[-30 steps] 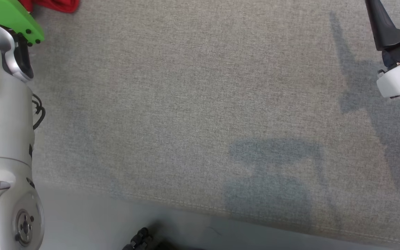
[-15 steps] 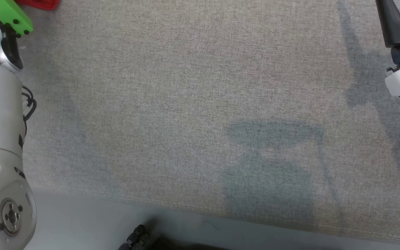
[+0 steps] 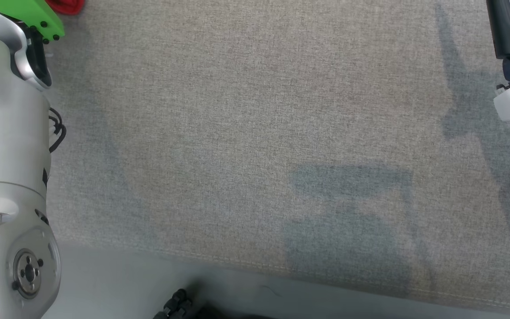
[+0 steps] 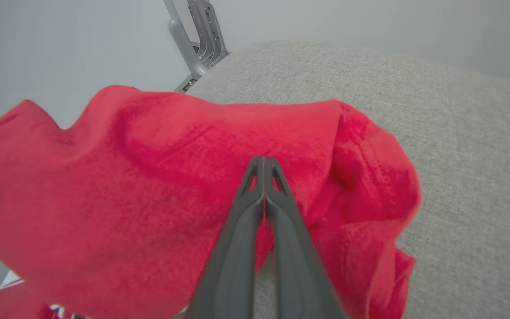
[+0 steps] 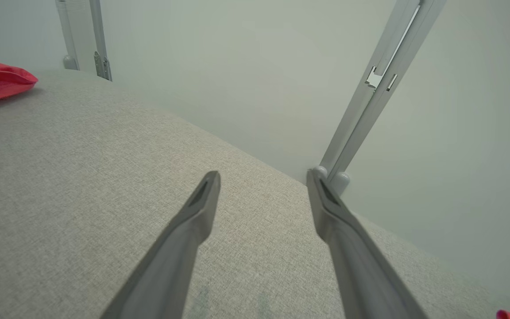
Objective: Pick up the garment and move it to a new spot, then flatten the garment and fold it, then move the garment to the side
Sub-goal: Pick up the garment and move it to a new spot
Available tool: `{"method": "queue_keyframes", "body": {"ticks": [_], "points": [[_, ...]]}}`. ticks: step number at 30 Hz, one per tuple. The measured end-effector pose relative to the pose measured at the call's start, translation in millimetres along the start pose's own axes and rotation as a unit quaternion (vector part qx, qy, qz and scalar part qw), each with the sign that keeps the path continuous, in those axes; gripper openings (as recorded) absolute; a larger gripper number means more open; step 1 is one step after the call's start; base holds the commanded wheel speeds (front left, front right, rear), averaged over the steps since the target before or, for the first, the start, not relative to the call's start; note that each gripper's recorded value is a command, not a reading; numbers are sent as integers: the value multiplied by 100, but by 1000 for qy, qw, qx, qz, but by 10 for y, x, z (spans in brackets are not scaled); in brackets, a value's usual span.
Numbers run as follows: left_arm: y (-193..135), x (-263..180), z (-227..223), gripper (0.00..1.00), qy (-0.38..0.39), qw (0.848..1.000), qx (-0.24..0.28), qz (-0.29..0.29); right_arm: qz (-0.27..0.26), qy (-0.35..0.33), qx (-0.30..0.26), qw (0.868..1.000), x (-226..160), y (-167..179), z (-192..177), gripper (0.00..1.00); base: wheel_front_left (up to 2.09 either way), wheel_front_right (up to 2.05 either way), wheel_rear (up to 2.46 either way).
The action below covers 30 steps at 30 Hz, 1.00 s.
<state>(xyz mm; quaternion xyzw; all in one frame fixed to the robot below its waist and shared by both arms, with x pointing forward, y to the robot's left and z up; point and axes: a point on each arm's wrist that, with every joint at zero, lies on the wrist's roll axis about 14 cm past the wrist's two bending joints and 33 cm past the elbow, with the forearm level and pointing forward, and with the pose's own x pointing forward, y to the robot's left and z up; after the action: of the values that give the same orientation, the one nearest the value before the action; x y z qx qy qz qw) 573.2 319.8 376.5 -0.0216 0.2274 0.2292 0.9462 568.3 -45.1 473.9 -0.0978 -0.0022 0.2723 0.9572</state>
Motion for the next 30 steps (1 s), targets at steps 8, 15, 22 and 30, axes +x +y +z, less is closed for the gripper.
{"method": "queue_keyframes", "body": {"ticks": [8, 15, 22, 30], "points": [[-69, -92, 216, 0, -35, 999, -3, -10, -3, -13, 5, 1000, -18, 24, 110, 100, 0, 0, 0], [-92, -157, 270, 0, -39, 999, 3, -16, 0, -25, 14, 1000, -51, 76, 214, 100, 0, 0, 0], [-171, -164, 282, 0, -44, 999, 9, -25, -6, -27, 10, 1000, -87, 28, 240, 100, 0, 0, 0], [-294, -222, 440, 0, -77, 996, 9, -44, -31, -39, 14, 999, -119, -74, 296, 100, 0, 0, 0]]}}
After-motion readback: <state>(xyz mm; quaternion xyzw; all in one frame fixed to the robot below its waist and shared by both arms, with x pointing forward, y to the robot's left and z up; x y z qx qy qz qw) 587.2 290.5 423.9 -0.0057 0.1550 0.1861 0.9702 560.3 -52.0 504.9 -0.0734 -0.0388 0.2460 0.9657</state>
